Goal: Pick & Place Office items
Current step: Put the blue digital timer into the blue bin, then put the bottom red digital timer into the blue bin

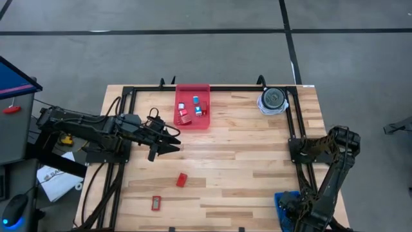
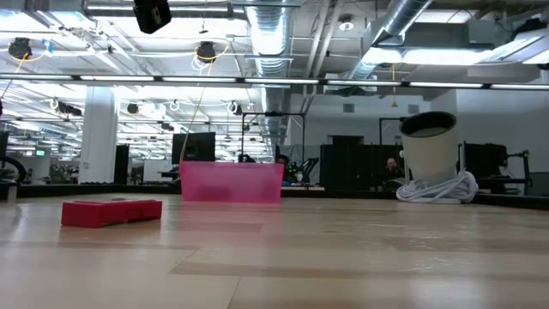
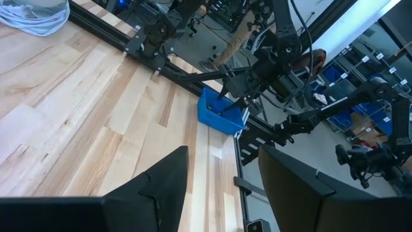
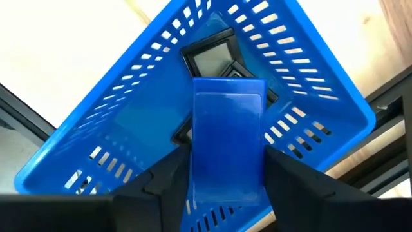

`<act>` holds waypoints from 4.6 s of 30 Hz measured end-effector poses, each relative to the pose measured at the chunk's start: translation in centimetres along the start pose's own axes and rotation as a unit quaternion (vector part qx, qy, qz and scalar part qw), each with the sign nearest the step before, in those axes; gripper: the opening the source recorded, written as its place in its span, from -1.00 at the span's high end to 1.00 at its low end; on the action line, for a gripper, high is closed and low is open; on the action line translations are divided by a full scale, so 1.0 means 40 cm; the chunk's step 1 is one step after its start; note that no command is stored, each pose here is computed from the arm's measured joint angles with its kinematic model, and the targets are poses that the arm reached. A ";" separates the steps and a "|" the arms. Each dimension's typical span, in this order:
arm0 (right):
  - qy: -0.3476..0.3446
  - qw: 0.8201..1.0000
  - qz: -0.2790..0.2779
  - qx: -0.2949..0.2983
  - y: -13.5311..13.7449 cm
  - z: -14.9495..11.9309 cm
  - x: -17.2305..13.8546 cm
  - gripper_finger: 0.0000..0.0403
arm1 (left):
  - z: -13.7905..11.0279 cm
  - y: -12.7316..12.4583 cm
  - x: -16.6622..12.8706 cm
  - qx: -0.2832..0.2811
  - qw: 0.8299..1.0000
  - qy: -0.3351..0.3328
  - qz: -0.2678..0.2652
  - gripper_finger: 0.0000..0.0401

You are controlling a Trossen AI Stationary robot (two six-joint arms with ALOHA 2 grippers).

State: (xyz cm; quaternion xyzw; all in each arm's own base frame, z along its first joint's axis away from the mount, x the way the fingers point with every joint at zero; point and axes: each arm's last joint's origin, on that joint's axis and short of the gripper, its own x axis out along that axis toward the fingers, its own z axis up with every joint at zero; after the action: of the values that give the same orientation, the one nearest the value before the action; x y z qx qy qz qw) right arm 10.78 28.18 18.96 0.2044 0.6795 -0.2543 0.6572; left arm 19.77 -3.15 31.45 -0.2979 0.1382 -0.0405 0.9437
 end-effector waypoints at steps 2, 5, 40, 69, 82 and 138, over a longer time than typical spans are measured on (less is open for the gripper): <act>-0.001 1.000 -0.003 -0.001 -0.002 -0.001 0.000 0.06 | 0.000 0.000 0.000 0.000 1.000 -0.001 0.001 0.07; -0.002 1.000 -0.005 -0.004 -0.004 -0.005 0.000 -0.01 | 0.000 0.000 0.000 0.000 1.000 -0.002 0.001 0.07; -0.237 0.966 0.091 0.044 0.025 0.166 -0.184 -0.06 | -0.361 -0.077 0.052 0.140 0.879 0.454 0.026 0.07; -0.239 0.961 0.114 0.086 0.032 0.174 -0.190 -0.06 | -0.545 -0.104 0.111 0.545 0.678 0.458 -0.182 -0.35; -0.240 0.960 0.108 0.093 0.028 0.175 -0.189 -0.06 | -0.576 -0.065 0.105 0.566 0.665 0.451 -0.181 -0.35; -0.481 0.859 0.177 -0.007 0.126 0.378 -0.257 -0.06 | -0.125 -0.139 0.328 0.403 0.902 0.132 -0.076 0.73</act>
State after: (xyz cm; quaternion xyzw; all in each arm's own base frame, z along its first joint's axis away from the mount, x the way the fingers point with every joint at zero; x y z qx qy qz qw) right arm 26.35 23.42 28.71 0.1691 0.2326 -0.1956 0.9376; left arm 30.96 -12.53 27.63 0.1067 0.2100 -0.2038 0.9503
